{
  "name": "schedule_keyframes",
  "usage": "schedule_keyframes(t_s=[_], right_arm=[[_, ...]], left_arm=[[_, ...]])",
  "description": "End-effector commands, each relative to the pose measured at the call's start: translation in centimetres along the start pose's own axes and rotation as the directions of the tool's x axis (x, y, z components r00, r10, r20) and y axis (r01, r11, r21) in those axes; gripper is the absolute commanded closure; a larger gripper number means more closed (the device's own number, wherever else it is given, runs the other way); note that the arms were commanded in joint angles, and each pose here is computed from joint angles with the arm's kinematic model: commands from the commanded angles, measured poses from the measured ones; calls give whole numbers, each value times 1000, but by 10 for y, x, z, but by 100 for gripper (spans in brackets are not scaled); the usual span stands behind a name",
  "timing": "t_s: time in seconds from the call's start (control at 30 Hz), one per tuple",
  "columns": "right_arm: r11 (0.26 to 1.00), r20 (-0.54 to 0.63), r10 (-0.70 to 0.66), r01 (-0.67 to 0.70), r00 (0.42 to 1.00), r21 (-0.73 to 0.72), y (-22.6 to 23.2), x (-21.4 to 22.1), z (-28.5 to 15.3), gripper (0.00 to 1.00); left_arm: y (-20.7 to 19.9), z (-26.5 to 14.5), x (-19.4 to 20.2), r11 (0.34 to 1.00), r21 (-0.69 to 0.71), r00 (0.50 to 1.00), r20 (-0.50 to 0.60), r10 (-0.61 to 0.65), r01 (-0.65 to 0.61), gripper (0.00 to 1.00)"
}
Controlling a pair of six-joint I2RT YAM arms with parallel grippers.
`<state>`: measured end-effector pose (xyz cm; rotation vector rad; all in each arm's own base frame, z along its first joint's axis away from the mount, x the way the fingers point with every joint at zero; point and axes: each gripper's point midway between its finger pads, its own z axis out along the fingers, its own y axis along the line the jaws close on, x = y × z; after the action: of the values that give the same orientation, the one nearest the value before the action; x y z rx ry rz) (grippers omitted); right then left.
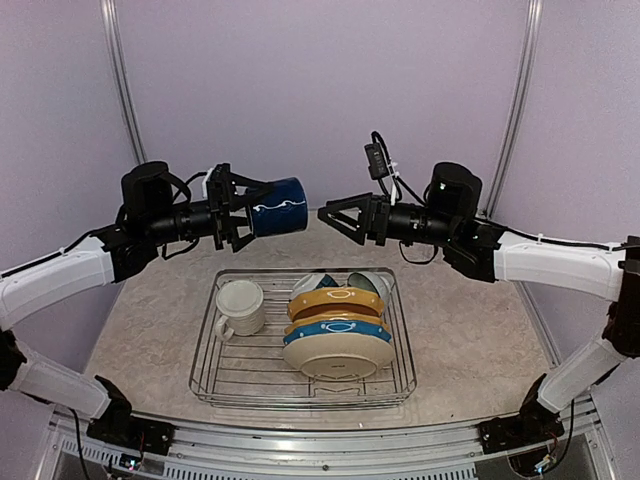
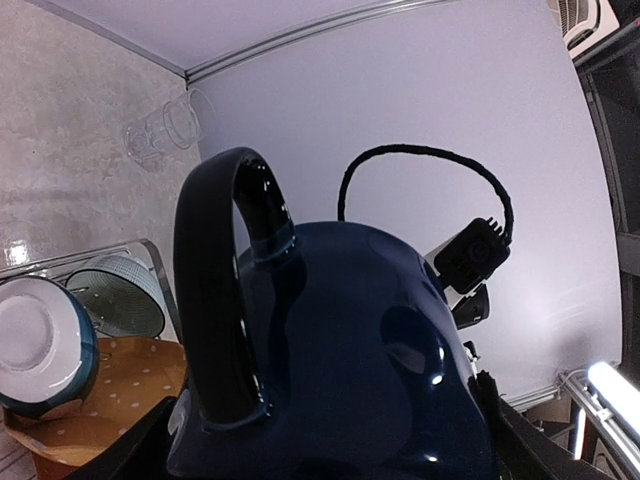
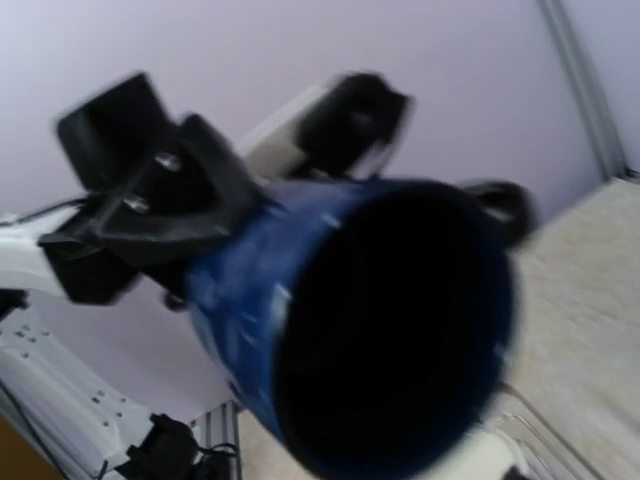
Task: Unload the mixed dishes from the dish rack
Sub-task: Pass from the left arm to the right
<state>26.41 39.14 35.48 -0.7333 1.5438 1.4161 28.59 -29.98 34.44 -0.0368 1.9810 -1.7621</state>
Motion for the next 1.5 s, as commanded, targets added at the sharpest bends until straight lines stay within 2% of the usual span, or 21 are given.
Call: schedule_keyframes(t_s=[0.0,0.13,0.37,0.7,0.73,0.8,0.87,0.93,1.1,1.23,1.3,1.33,1.47], right_arm=[[991,46,-12,18,999,-130,21,-9,16,30],[982,22,-4,9,1000,-187,31,0,30,42],[972,37,8,1,999,-236,41,0,27,70],[948,60,61,-39,996,-317,52,-5,26,100],[947,59,60,-38,996,-318,52,-5,27,100],[949,65,45,-23,997,-314,53,-9,27,100],[954,74,37,-13,997,-300,53,-12,25,100],[959,83,27,-3,996,-284,53,-14,24,100],[976,73,-23,38,997,-213,45,-19,23,100],[994,63,-58,64,996,-93,25,-24,17,100],[996,18,-81,80,997,29,2,-22,17,100],[986,-24,-97,100,995,137,-17,-20,16,100],[893,-186,-131,198,974,405,-68,-10,5,100]], left_arm=[[-36,9,6,986,154,997,-30,66,-61,65],[-34,19,10,985,166,996,-65,54,-42,65],[-30,31,15,982,185,992,-116,48,-26,65],[-30,36,16,979,202,987,-151,47,-16,62],[-28,37,16,982,190,987,-152,45,-16,57],[-20,35,14,988,152,990,-136,41,-20,38],[-11,31,10,994,107,993,-114,22,-10,12],[-8,24,7,996,88,995,-94,21,-13,1],[6,6,2,999,-19,998,-49,35,-36,1],[22,-13,-4,990,-133,999,-3,36,-36,1],[31,-27,-4,977,-211,998,30,50,-43,1],[32,-33,-3,969,-240,997,40,68,-57,1],[39,-49,-1,944,-325,995,59,82,-59,1]])
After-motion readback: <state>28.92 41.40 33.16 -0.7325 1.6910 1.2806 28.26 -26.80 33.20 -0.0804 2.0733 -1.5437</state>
